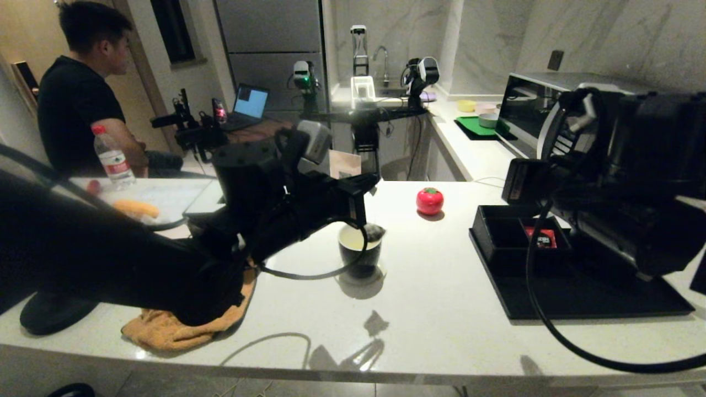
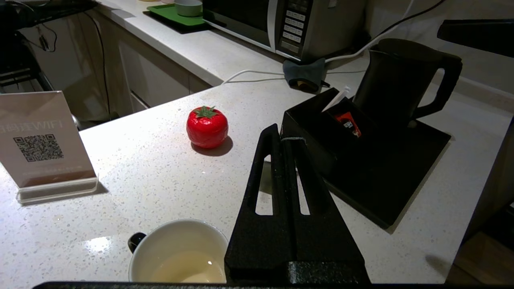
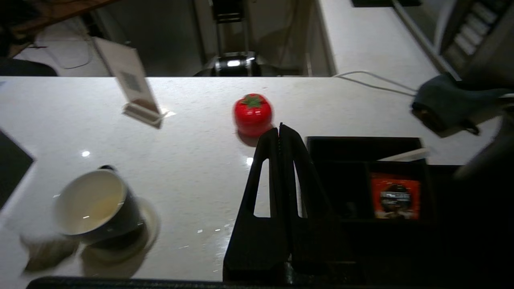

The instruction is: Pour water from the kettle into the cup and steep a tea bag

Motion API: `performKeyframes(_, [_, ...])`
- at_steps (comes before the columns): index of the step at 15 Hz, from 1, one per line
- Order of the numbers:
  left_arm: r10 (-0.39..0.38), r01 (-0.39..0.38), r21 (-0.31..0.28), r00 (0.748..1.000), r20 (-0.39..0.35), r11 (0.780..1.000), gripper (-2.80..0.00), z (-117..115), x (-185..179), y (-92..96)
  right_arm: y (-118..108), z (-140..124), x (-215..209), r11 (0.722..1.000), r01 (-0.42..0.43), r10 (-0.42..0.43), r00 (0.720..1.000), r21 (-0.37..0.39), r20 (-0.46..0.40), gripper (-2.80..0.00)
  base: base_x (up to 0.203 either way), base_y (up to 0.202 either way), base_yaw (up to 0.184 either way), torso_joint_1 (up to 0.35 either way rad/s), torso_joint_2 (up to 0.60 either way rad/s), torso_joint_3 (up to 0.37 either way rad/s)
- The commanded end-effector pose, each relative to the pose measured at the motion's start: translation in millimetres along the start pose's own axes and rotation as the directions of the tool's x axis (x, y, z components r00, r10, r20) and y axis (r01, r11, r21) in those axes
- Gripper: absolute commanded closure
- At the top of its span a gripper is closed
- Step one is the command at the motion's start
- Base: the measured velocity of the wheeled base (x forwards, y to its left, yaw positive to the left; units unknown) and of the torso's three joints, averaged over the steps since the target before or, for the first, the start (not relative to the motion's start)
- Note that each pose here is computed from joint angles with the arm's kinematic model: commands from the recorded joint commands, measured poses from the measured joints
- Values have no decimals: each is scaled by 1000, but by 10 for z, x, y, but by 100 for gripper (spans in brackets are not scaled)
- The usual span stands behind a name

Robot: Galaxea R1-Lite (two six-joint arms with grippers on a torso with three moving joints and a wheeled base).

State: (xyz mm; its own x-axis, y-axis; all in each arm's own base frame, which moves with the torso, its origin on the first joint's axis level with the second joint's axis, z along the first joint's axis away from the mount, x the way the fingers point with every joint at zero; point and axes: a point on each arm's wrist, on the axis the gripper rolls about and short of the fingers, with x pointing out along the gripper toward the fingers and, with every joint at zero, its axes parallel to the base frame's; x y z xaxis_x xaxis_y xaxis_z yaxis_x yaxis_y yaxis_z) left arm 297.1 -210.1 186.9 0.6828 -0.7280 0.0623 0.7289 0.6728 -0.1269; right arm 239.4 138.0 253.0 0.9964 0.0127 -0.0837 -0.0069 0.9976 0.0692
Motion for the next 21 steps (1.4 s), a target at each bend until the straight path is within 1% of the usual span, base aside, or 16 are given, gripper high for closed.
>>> performKeyframes(1, [-2, 2, -1, 1000, 0, 1000, 0, -14, 8, 1, -216, -48, -29, 998, 63, -63, 998, -7, 8, 0, 0, 0, 0, 0, 0, 0])
performKeyframes(3, [-4, 4, 0, 1000, 0, 1000, 0, -16, 13, -3, -403, -39, -58, 992, 123, -123, 992, -3, 15, 0, 0, 0, 0, 0, 0, 0])
performKeyframes(6, [-9, 9, 0, 1000, 0, 1000, 0, -16, 13, -24, -689, -77, -159, 977, 213, -213, 977, -6, 14, 0, 0, 0, 0, 0, 0, 0])
performKeyframes(9, [-11, 11, -1, 1000, -2, 1000, 0, -24, 17, -30, -968, -206, -367, 953, 300, -300, 954, -33, -2, 0, 0, 0, 0, 0, 0, 0])
performKeyframes(12, [-11, 10, -2, 1000, -7, 1000, 0, -41, 24, -26, -1188, -410, -647, 928, 369, -370, 929, -47, -26, 0, 0, 0, 0, 0, 0, 0])
performKeyframes(13, [-10, 10, -2, 1000, -9, 1000, 0, -48, 29, -24, -1267, -481, -741, 915, 400, -402, 915, -49, -33, 0, 0, 0, 0, 0, 0, 0])
performKeyframes(16, [-12, 12, -3, 1000, -13, 1000, 0, -65, 36, -33, -1498, -671, -962, 854, 518, -520, 853, -49, -51, 0, 0, 0, 0, 0, 0, 0])
performKeyframes(17, [-11, 11, -5, 1000, -13, 1000, 0, -65, 36, -31, -1540, -733, -1019, 840, 541, -543, 838, -49, -55, 0, 0, 0, 0, 0, 0, 0])
performKeyframes(18, [-11, 11, -3, 1000, -13, 1000, 0, -65, 36, -31, -1550, -757, -1056, 837, 545, -547, 836, -45, -51, 0, 0, 0, 0, 0, 0, 0])
performKeyframes(21, [-11, 10, -4, 1000, -18, 1000, 0, -77, 27, -37, -1552, -851, -1136, 842, 538, -540, 840, -49, -63, 0, 0, 0, 0, 0, 0, 0])
